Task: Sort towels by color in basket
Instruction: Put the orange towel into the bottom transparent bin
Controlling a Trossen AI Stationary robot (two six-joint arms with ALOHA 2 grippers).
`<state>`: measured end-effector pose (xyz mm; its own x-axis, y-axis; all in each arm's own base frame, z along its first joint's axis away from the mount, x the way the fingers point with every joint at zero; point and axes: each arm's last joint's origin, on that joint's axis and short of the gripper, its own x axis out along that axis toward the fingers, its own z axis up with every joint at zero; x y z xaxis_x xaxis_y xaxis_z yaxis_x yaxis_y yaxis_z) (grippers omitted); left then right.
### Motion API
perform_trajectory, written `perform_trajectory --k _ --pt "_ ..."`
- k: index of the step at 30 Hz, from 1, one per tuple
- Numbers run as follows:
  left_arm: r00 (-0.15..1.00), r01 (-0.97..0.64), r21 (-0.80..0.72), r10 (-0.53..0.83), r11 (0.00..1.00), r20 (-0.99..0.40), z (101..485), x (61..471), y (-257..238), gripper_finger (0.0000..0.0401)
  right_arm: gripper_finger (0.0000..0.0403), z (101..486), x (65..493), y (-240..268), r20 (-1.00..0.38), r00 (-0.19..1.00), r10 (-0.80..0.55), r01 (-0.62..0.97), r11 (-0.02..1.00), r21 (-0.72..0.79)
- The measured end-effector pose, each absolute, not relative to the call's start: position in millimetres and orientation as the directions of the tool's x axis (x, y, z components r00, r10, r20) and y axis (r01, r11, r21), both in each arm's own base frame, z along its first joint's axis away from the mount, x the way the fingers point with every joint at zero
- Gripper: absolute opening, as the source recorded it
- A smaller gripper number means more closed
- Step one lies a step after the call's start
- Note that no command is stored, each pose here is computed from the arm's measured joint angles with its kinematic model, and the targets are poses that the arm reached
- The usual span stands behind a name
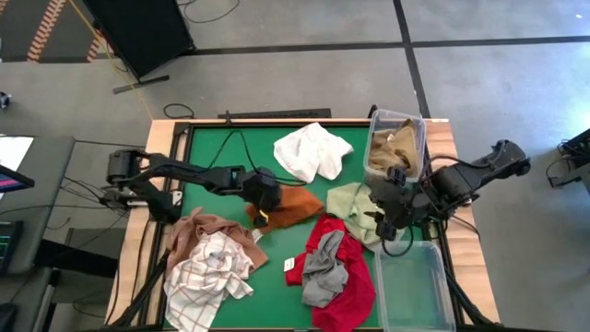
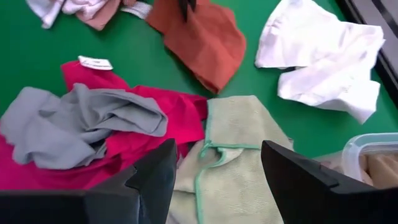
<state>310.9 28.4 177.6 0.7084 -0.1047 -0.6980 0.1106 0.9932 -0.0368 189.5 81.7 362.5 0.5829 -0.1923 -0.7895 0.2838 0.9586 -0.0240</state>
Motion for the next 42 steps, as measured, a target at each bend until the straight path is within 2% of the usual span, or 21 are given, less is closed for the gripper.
perform_trajectory --k 7,14,22,32,42 --pt "0.809 0.236 0.056 -0.165 0.970 -0.564 234.1 324.8 0.1 0.0003 0.0260 361.6 179.6 98.4 -0.799 0.585 -0.142 0.261 0.965 0.019" --pt "0.849 0.337 0.158 -0.227 0.928 -0.477 275.6 339.8 -26.7 0.0002 0.0260 356.3 161.5 113.1 -0.842 0.523 -0.134 0.322 0.946 0.049" --pt "0.905 0.379 0.280 -0.290 0.882 -0.312 318.0 347.6 -49.5 0.0001 0.0260 352.4 137.1 127.6 -0.875 0.465 -0.135 0.403 0.912 0.073" --pt "0.933 0.360 0.327 -0.332 0.874 -0.140 327.8 381.0 -60.5 0.0001 0.0260 344.8 122.3 149.5 -0.890 0.437 -0.132 0.433 0.898 0.079" --pt "0.912 0.405 0.324 -0.401 0.855 -0.082 336.2 432.5 -74.1 0.0005 0.0260 334.5 112.9 169.3 -0.913 0.385 -0.136 0.456 0.888 0.060"
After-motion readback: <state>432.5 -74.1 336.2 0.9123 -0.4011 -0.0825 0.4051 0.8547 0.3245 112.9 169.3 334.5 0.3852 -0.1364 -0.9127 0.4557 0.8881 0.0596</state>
